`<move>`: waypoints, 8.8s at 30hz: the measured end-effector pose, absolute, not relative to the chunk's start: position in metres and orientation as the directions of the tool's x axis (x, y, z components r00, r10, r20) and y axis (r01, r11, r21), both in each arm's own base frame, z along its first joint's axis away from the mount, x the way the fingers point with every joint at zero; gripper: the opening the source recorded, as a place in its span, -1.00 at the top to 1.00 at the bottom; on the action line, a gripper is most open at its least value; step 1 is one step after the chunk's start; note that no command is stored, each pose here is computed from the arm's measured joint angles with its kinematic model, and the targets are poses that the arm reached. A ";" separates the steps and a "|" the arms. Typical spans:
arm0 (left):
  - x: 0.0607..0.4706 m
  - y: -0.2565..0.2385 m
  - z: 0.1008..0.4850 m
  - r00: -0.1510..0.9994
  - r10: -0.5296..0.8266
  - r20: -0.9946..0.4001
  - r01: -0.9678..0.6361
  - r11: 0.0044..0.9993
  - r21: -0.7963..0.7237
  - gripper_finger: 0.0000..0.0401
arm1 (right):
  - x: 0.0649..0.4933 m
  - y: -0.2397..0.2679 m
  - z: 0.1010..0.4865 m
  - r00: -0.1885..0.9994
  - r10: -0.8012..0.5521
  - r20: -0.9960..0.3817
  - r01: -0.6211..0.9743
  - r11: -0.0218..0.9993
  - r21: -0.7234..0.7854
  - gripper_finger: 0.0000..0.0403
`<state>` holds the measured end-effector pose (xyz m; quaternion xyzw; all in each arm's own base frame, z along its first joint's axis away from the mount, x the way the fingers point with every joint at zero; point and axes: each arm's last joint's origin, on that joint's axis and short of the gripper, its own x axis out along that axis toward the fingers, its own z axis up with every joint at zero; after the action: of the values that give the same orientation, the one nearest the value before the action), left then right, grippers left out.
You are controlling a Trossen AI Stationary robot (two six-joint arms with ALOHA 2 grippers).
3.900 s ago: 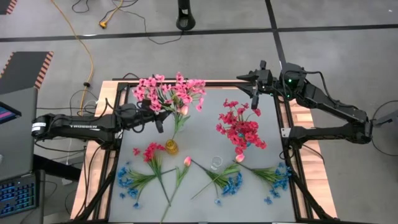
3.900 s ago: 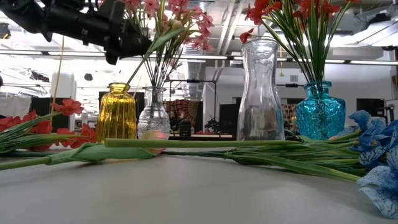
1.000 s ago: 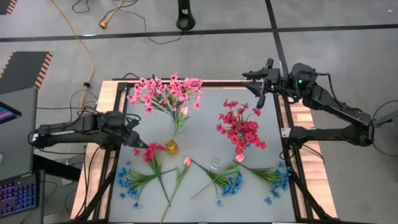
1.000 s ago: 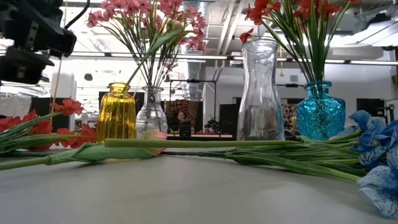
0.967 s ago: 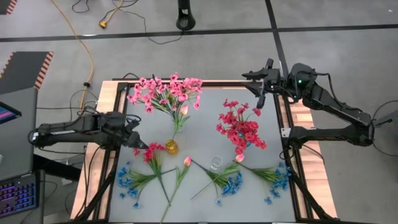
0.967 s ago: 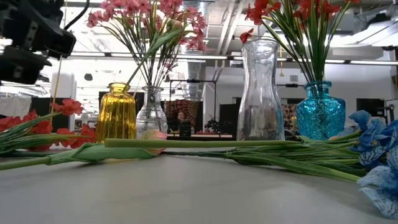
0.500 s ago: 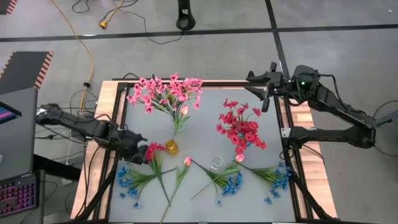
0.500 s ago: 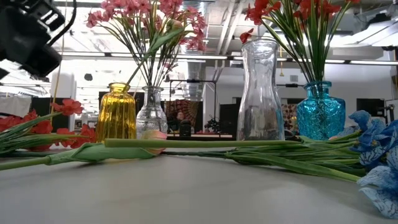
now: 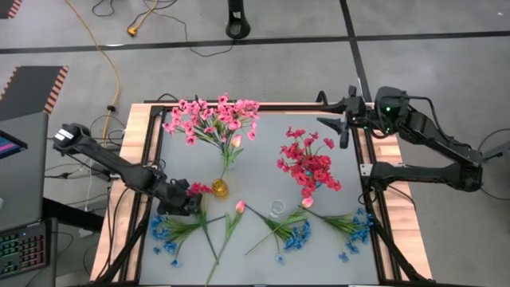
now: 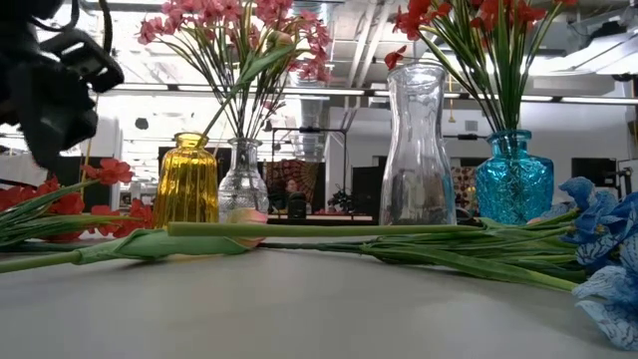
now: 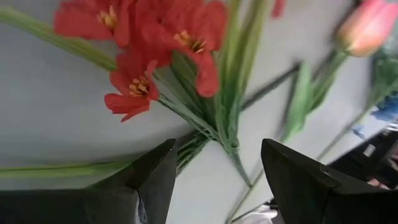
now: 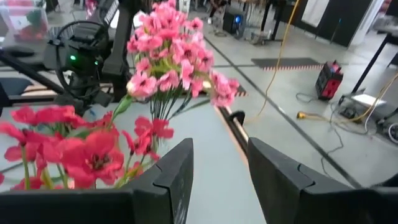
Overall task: Sort flowers into vase by color
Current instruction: Put the red flowers into the blue vase
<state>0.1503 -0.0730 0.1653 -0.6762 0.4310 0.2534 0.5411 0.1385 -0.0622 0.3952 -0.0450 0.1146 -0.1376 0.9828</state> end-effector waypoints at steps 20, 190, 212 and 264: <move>0.171 -0.083 0.134 0.471 -0.153 -0.869 -0.882 -0.069 -0.466 -0.10 | 0.138 -0.062 0.393 0.931 -0.279 -0.234 0.258 0.959 -0.115 0.12; 0.362 -0.061 0.449 0.998 0.058 -0.017 -0.060 0.983 -0.175 1.00 | 0.258 0.042 0.416 0.966 0.246 0.084 -0.248 0.969 0.007 0.74; 0.344 -0.062 0.456 0.995 -0.066 -0.070 0.066 0.998 -0.004 0.38 | 0.218 0.036 0.429 0.968 0.244 0.056 -0.247 0.967 0.057 0.88; 0.368 -0.027 0.439 0.992 0.073 -0.107 -0.086 0.989 -0.123 0.27 | 0.102 0.012 0.439 1.000 0.020 -0.014 -0.019 0.993 0.115 0.88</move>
<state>0.3679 -0.0266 0.4385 -0.0640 0.0514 0.0401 0.9958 0.1020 0.0117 0.4391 0.0576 0.0078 0.0098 0.9983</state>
